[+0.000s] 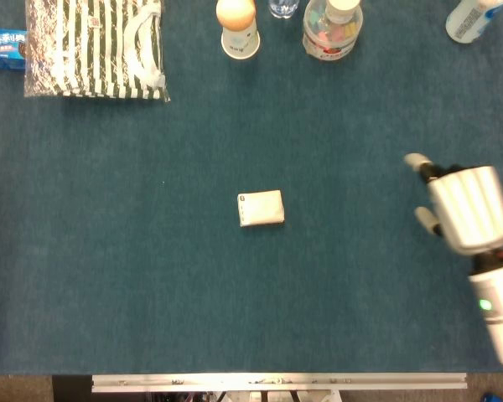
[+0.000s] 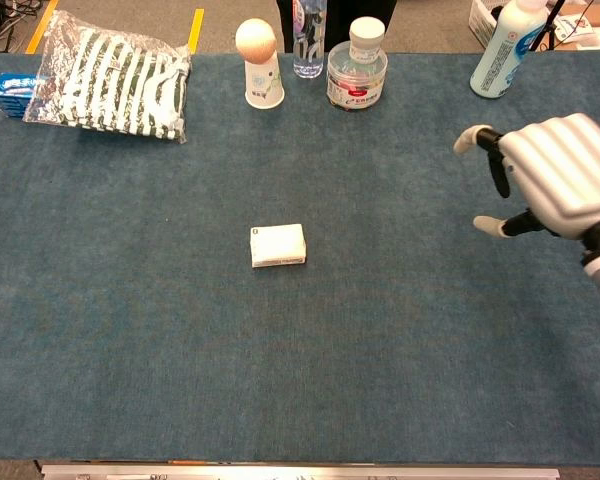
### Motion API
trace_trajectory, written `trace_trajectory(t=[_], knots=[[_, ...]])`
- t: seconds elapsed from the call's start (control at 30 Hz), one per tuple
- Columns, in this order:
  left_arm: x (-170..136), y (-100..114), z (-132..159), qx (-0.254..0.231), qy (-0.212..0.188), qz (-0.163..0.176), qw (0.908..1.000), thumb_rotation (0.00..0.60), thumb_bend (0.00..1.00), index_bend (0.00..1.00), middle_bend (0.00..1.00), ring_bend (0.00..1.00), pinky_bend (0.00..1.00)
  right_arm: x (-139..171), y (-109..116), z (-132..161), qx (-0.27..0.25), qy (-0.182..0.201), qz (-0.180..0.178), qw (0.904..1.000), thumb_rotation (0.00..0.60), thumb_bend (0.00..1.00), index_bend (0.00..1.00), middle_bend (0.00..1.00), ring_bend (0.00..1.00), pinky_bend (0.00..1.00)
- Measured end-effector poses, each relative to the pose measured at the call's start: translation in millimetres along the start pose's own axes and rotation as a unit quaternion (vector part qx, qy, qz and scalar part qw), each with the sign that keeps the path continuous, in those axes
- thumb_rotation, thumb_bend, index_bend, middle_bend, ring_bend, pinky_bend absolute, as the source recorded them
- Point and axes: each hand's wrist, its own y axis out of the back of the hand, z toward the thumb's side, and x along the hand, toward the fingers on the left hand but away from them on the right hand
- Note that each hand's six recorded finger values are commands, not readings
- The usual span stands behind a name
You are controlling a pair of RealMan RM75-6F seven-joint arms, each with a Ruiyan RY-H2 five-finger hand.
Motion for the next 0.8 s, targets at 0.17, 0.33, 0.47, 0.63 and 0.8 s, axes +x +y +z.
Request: trace_trajectory(t=[0.17, 0.33, 0.47, 0.63, 0.8], knots=[[-1, 7, 0, -0.002, 0.001, 0.010, 0.9999, 0.600, 0.00, 0.61, 0.59, 0.39, 0.50, -14, -8, 28, -0.025, 0.012, 0.011, 0.9996, 0.600, 0.00, 0.32, 0.82, 0.84, 0.97], [-1, 9, -2, -0.004, 0.003, 0.011, 0.9999, 0.600, 0.00, 0.61, 0.59, 0.39, 0.50, -24, -13, 41, -0.033, 0.019, 0.018, 0.9991, 0.600, 0.00, 0.28, 0.84, 0.86, 0.99], [-1, 8, -1, -0.003, 0.002, 0.010, 0.9999, 0.600, 0.00, 0.61, 0.59, 0.39, 0.50, -31, -18, 49, -0.047, 0.021, 0.031, 0.9982, 0.600, 0.00, 0.27, 0.89, 0.91, 1.00], [-1, 8, -2, -0.002, 0.003, 0.009, 1.0000, 0.600, 0.01, 0.61, 0.59, 0.39, 0.50, -40, -25, 59, -0.083, 0.025, 0.058, 0.9945, 0.600, 0.00, 0.27, 0.92, 0.94, 1.00], [0, 8, -3, -0.003, 0.005, 0.009, 0.9999, 0.600, 0.01, 0.61, 0.59, 0.39, 0.50, -48, -29, 72, -0.125, 0.028, 0.069, 0.9894, 0.600, 0.00, 0.27, 0.96, 0.97, 1.00]])
